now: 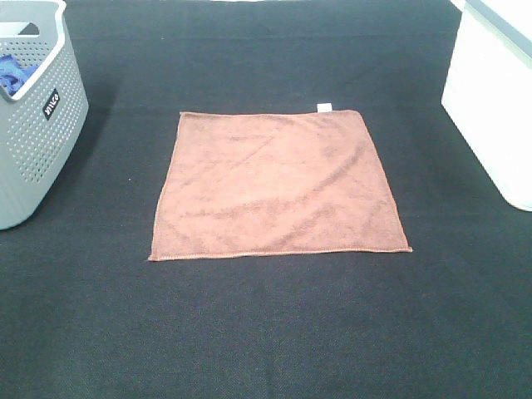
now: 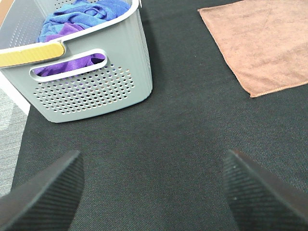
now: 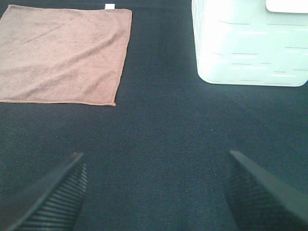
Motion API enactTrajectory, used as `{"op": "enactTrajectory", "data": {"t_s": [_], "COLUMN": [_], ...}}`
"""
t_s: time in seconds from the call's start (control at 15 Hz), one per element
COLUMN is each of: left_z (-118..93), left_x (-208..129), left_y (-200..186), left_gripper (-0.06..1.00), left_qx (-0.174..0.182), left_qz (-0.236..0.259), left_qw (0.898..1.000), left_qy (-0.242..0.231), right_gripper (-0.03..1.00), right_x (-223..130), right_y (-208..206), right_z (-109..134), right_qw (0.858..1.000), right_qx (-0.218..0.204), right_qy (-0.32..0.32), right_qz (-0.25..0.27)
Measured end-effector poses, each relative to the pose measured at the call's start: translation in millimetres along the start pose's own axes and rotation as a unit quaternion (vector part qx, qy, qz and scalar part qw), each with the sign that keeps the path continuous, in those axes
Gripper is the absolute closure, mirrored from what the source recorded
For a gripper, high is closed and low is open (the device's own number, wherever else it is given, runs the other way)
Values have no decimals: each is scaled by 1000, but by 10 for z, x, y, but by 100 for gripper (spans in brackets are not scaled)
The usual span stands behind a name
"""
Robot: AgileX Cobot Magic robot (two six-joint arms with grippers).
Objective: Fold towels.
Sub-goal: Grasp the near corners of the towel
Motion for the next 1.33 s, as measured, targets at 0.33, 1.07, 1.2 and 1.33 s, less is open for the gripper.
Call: {"op": "enactTrajectory", "data": {"t_s": [0.33, 1.07, 1.2, 1.33], "left_z": [0, 0, 0, 0], "left_x": [0, 0, 0, 0], "left_y": [0, 0, 0, 0], "left_gripper": [19, 19, 19, 19], "left_qx": [0, 0, 0, 0], "left_qz": [0, 0, 0, 0], "left_qw": [1000, 1000, 1000, 1000], "left_qy": [0, 0, 0, 0], "right_gripper": [23, 23, 23, 23], "right_x": [0, 0, 0, 0], "right_y": [0, 0, 0, 0], "right_z": [0, 0, 0, 0], "right_qw": [1000, 1000, 1000, 1000], "right_qx": [0, 0, 0, 0], "right_qy": [0, 0, 0, 0], "right_qz": [0, 0, 0, 0]}}
Point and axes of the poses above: a point on each arm's last joint axis where the gripper is mounted, y pointing out along that axis toward the gripper, z along the wrist's bending axis when the last joint is at zero, x = y × z, the point moved 9 cm from there along y, pointing out along that axis toward the gripper, and after that the axes turned 1 degree about -y, right-handed, at the moved point
